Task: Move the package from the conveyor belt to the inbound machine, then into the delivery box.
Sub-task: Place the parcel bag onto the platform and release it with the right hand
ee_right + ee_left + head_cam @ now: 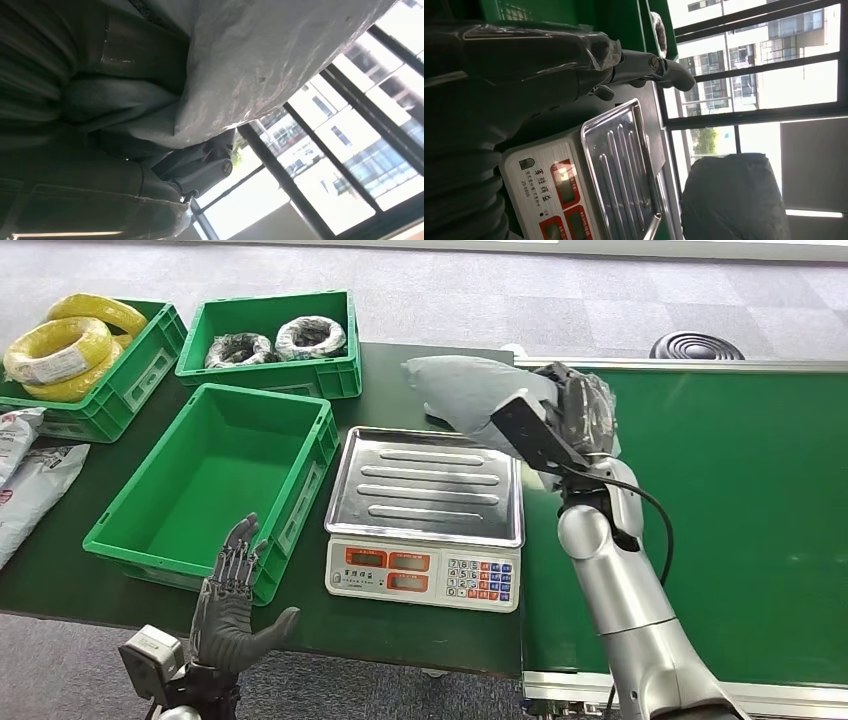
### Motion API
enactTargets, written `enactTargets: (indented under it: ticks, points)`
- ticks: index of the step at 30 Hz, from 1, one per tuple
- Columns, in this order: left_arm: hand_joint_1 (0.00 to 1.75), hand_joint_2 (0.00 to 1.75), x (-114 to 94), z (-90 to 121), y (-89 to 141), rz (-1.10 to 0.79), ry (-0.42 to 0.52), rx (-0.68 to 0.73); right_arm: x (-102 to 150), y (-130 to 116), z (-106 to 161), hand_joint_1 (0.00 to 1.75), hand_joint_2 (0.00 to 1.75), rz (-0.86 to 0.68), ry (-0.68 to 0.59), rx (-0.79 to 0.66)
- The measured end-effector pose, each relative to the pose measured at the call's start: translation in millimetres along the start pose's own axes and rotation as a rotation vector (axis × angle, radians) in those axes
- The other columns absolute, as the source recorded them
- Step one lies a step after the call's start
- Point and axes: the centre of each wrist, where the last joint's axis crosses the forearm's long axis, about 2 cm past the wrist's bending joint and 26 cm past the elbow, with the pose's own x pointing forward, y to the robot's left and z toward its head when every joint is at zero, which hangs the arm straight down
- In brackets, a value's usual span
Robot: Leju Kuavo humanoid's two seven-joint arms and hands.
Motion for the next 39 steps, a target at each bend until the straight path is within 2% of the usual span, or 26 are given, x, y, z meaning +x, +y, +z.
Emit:
enactTargets:
  ticks: [3,4,9,13,16,18,23,31,34,39]
  points:
    - [0.00,1.75,0,-5,3,-0.004,0.000,0.001,29,14,-16,0.12,1.75,0.015,0.055,0.125]
    - [0.00,1.75,0,-7,3,-0.007,0.003,0.004,34,19,-20,0.00,1.75,0.035,0.100,0.178]
    - [0.00,1.75,0,-9,7,-0.024,0.025,0.018,38,50,-24,0.00,1.75,0.151,0.294,0.415]
    - [0.00,1.75,1,-10,12,-0.041,0.034,0.036,29,65,-18,0.00,1.75,0.207,0.354,0.486]
    - [0.00,1.75,3,-11,14,-0.056,0.032,0.044,20,70,-13,0.00,1.75,0.181,0.349,0.521]
    - [0.00,1.75,4,-12,14,-0.071,0.028,0.045,15,71,-9,0.00,1.75,0.100,0.306,0.542]
    - [0.00,1.75,10,-16,18,-0.115,-0.005,0.047,9,70,0,0.00,1.75,-0.227,0.179,0.567]
    - [0.00,1.75,26,-22,31,-0.143,-0.071,0.084,0,39,7,0.00,1.75,-0.594,0.053,0.407]
    - [0.00,1.75,33,-24,35,-0.160,-0.072,0.087,-11,25,13,0.00,1.75,-0.660,0.034,0.339]
    - [0.00,1.75,47,-30,38,-0.211,-0.095,0.059,-37,12,30,0.00,1.75,-0.666,0.039,0.285]
